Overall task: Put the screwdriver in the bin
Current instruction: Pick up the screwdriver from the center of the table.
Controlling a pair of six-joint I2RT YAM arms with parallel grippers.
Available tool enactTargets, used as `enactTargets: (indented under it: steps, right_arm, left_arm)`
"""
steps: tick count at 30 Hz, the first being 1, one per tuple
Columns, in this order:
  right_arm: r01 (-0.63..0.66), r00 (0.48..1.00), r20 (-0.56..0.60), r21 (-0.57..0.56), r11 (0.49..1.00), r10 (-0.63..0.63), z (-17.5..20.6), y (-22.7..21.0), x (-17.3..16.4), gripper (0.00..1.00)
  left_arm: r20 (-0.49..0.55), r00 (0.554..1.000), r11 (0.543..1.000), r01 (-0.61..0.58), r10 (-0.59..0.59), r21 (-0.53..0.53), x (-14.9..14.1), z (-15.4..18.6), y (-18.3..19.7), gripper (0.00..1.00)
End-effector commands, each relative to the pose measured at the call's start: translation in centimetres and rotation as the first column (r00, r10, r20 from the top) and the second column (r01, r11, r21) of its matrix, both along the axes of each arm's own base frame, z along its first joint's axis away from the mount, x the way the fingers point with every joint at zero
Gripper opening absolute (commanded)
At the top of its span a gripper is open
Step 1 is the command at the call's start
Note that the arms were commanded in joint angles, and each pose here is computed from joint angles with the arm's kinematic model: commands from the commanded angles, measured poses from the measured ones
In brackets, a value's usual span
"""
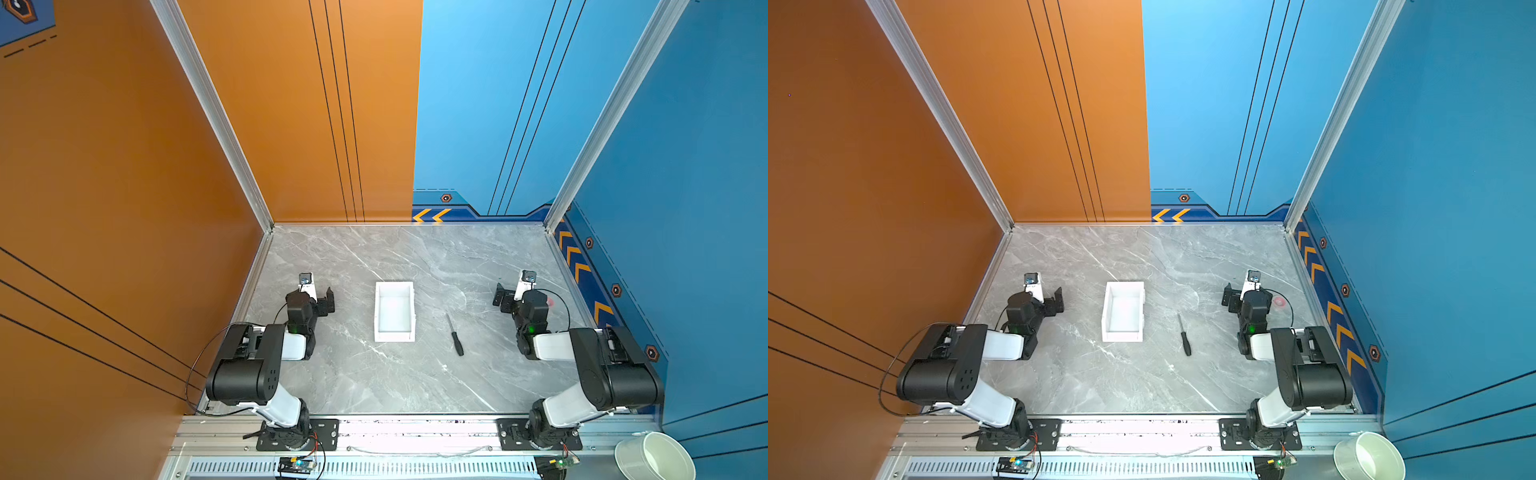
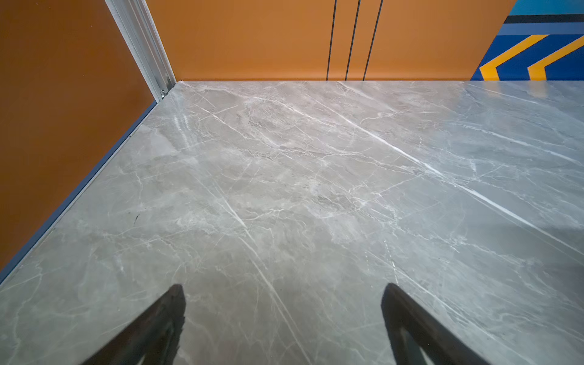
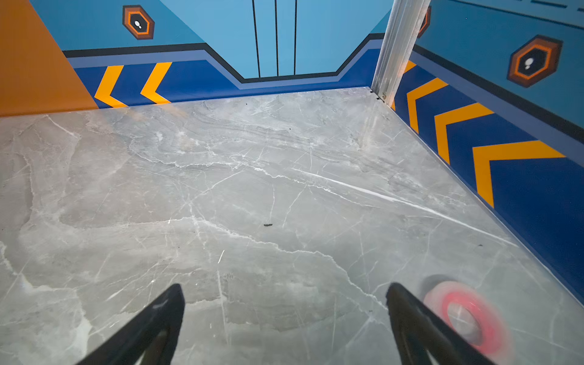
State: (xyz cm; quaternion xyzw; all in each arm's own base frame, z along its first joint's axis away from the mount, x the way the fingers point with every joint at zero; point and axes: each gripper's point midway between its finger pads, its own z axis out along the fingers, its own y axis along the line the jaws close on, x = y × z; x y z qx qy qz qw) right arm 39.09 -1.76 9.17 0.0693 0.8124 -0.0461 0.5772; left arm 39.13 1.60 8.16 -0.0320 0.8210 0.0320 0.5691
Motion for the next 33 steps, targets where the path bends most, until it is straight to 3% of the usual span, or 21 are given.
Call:
enactTargets:
  steps: [1,33]
  right_arm:
    - [-0.015,1.0,0.0,-0.015,1.0,0.015,0.19,0.15,0.29,1.0]
    - [-0.018,1.0,-0.003,-0.015,1.0,0.018,0.14,0.17,0.29,1.0]
  left_arm:
    - [0.021,0.999,1.0,0.027,-0.027,0.012,0.52,0.9,-0.51,0.98]
    - [0.017,0.999,0.999,0.046,-0.046,0.018,0.59,0.85,-0.92,0.98]
